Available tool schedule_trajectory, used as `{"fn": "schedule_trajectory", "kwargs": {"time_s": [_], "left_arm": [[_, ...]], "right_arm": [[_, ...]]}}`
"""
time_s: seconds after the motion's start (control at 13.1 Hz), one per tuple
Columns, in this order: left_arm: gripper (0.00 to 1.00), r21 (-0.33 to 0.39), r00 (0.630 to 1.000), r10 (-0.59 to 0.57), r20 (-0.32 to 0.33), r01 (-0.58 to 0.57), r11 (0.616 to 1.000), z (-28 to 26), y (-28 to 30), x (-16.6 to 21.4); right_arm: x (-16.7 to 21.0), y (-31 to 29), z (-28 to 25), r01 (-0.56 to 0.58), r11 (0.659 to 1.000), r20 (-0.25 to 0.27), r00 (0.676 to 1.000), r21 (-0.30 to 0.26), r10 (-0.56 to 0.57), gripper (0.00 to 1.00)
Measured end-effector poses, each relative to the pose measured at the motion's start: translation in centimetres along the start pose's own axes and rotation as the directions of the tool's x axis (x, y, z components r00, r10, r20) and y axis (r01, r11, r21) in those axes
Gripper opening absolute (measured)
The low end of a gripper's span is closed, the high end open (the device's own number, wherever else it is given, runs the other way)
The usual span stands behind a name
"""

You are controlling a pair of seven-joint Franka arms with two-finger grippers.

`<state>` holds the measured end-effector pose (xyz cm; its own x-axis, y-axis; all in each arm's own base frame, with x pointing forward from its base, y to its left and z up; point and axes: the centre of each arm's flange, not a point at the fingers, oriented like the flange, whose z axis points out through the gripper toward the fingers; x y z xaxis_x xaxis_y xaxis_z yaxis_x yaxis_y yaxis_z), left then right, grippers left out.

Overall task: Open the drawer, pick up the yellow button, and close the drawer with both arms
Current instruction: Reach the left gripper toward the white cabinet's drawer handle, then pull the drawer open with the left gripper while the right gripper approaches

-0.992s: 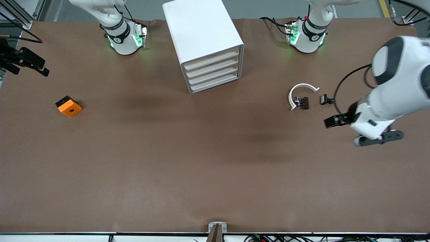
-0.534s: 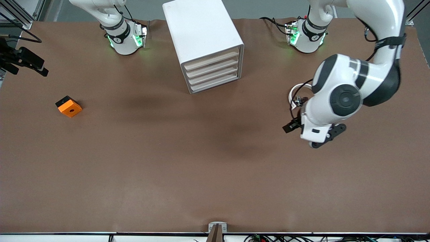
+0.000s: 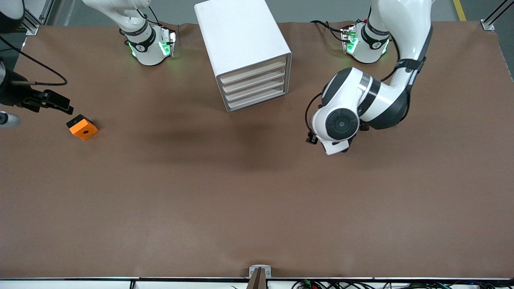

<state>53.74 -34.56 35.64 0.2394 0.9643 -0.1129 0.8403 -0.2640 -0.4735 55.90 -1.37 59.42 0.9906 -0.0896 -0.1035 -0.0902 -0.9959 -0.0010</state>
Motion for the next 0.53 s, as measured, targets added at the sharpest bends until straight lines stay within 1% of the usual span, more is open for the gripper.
{"fn": "schedule_trajectory", "kwargs": {"time_s": [0.08, 0.23, 0.38, 0.46, 0.53], "left_arm": [[1.0, 0.057, 0.995, -0.096, 0.029, 0.094, 0.994, 1.4, 0.0, -1.0], [1.0, 0.17, 0.964, -0.249, 0.092, 0.231, 0.958, 3.9, 0.2, -3.4], [1.0, 0.295, 0.913, -0.372, 0.166, 0.314, 0.902, 5.8, 0.5, -5.5], [1.0, 0.347, 0.89, -0.42, 0.18, 0.342, 0.873, 6.6, 0.7, -6.3], [1.0, 0.39, 0.869, -0.462, 0.179, 0.368, 0.844, 7.5, 0.8, -7.1]], "right_arm": [[0.3, 0.0, 0.4, -0.001, 1.0, 0.009, 1.0, -0.001, 0.001, 1.0], [0.8, 0.1, 1.2, 0.002, 1.0, 0.024, 1.0, -0.004, -0.002, 1.0], [1.1, 0.1, 1.7, 0.002, 1.0, 0.033, 0.999, -0.007, -0.002, 1.0], [1.2, 0.2, 1.9, 0.001, 1.0, 0.036, 0.999, -0.009, 0.0, 1.0], [1.3, 0.3, 2.0, 0.0, 1.0, 0.038, 0.999, -0.009, 0.001, 1.0]]}}
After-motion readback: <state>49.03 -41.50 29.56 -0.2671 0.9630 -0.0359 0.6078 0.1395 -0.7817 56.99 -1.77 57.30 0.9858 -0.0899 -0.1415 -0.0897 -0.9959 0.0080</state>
